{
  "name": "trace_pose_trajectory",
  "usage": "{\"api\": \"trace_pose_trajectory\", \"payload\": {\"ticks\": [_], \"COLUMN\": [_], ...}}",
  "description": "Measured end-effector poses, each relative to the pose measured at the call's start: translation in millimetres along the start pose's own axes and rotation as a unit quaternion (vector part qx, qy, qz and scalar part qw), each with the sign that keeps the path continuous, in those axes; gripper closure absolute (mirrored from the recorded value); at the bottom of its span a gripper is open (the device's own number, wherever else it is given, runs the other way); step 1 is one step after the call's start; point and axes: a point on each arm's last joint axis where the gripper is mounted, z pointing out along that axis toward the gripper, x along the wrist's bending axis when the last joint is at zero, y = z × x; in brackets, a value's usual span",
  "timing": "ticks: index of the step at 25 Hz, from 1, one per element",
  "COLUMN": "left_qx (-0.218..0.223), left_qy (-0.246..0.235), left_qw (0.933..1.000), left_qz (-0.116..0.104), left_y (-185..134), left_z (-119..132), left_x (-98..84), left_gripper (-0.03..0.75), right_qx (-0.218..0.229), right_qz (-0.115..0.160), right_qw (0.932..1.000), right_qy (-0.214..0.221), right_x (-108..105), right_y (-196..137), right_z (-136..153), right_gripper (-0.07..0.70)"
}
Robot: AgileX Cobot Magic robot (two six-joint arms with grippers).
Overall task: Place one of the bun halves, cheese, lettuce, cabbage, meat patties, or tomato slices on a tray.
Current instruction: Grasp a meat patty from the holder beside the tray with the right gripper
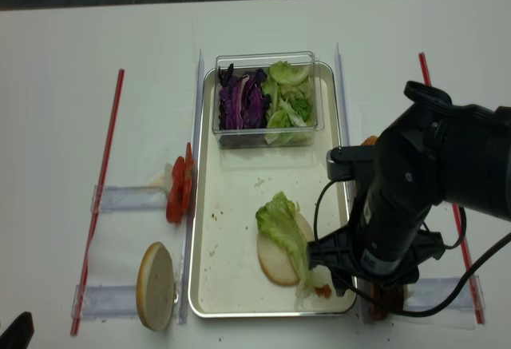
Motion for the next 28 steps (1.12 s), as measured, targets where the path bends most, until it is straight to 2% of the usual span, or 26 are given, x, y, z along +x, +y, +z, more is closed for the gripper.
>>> {"api": "trace_pose_trajectory", "payload": {"ticks": [13, 20, 28], "left_qx": [0.0, 0.0, 0.0], "left_qy": [0.0, 0.0, 0.0], "left_qw": [1.0, 1.0, 1.0], "left_qz": [0.0, 0.0, 0.0], "left_y": [0.0, 0.0, 0.0], "left_z": [0.0, 0.0, 0.0], "left_x": [0.0, 0.0, 0.0], "left_gripper": [0.429, 0.429, 0.429], "right_qx": [0.001, 0.004, 0.013], "right_qz": [0.001, 0.0, -0.003], "right_qw": [1.0, 1.0, 0.9997], "right_qy": [-0.002, -0.007, -0.022], "right_x": [-0.3, -1.1, -3.9], "right_y": [0.0, -0.4, -2.1], "right_z": [0.4, 0.4, 0.3], "right_gripper": [0.157, 0.246, 0.267]}}
